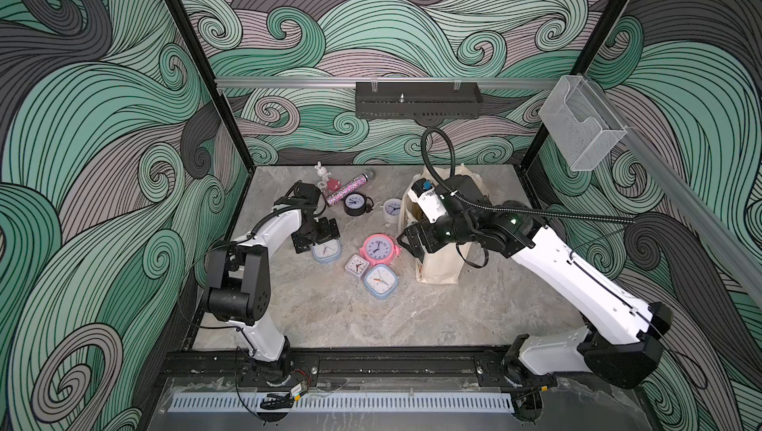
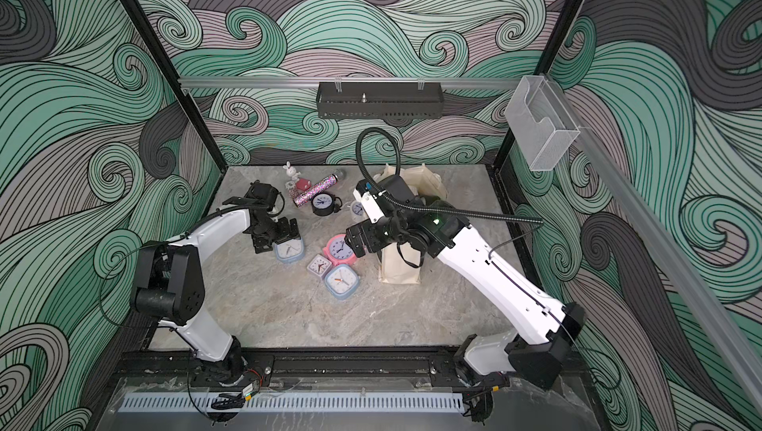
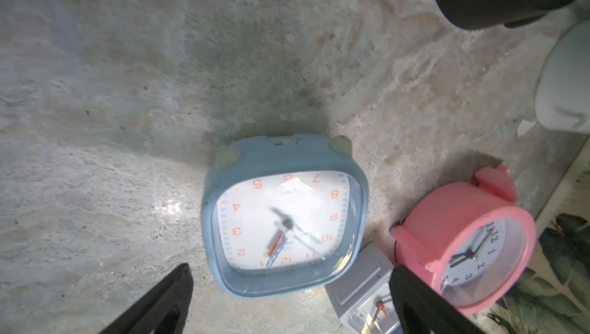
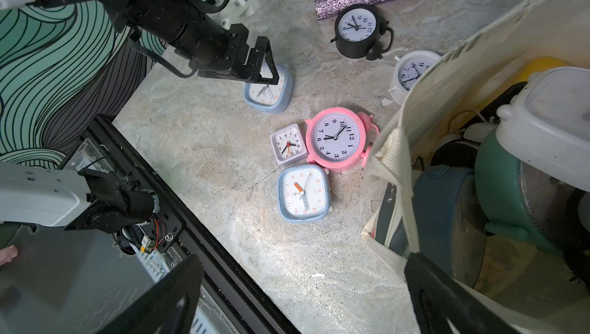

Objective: Put the alarm clock into the canvas bag
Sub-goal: Pick up the alarm from the center of the board.

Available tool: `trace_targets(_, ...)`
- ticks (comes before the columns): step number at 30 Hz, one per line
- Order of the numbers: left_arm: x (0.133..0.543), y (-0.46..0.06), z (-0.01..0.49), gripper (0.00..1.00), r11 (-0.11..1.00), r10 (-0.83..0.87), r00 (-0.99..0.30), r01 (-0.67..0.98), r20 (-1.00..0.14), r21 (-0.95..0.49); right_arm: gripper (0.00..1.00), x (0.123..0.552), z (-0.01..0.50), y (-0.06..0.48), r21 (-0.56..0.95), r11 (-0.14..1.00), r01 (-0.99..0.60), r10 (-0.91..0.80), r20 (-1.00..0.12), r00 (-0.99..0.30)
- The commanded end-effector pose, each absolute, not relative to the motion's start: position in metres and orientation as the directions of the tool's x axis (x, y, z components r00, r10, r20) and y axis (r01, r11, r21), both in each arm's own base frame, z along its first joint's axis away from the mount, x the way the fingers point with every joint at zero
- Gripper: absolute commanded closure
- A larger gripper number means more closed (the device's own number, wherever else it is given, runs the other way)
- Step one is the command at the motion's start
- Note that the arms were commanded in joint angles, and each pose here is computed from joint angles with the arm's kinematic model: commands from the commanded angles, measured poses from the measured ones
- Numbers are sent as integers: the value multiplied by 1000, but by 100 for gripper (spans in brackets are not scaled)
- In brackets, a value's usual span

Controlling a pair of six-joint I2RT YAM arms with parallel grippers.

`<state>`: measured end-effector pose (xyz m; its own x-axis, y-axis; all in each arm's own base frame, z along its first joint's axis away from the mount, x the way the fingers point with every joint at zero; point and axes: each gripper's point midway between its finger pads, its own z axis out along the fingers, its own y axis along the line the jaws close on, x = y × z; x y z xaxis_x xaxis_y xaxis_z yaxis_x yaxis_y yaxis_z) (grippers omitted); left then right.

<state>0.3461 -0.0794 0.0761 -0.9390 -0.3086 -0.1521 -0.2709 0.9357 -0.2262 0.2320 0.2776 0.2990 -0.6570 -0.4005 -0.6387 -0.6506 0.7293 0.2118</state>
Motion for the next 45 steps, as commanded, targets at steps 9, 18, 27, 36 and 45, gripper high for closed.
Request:
trace_targets(9, 340, -92, 66, 1, 962, -221, -969, -199, -111, -185, 0, 218, 286, 303, 226, 676, -701, -456, -619, -640)
trace_targets(18, 336, -79, 70, 1, 966, -255, -959, -247, -123, -80, 0, 216, 282, 302, 223, 671, -707, -466, -615, -636)
trace_targets(27, 340, -84, 70, 1, 969, -245, -961, -237, -132, -72, 0, 215, 283, 303, 225, 662, -715, -467, -623, -628)
trace_targets(36, 342, -87, 61, 1, 970, -241, -962, -238, -131, -41, 0, 215, 281, 300, 216, 668, -712, -469, -620, -628)
trace_targets(45, 345, -85, 53, 1, 969, -245, -961, -245, -126, -15, 0, 215, 280, 300, 215, 668, -713, -471, -619, -628)
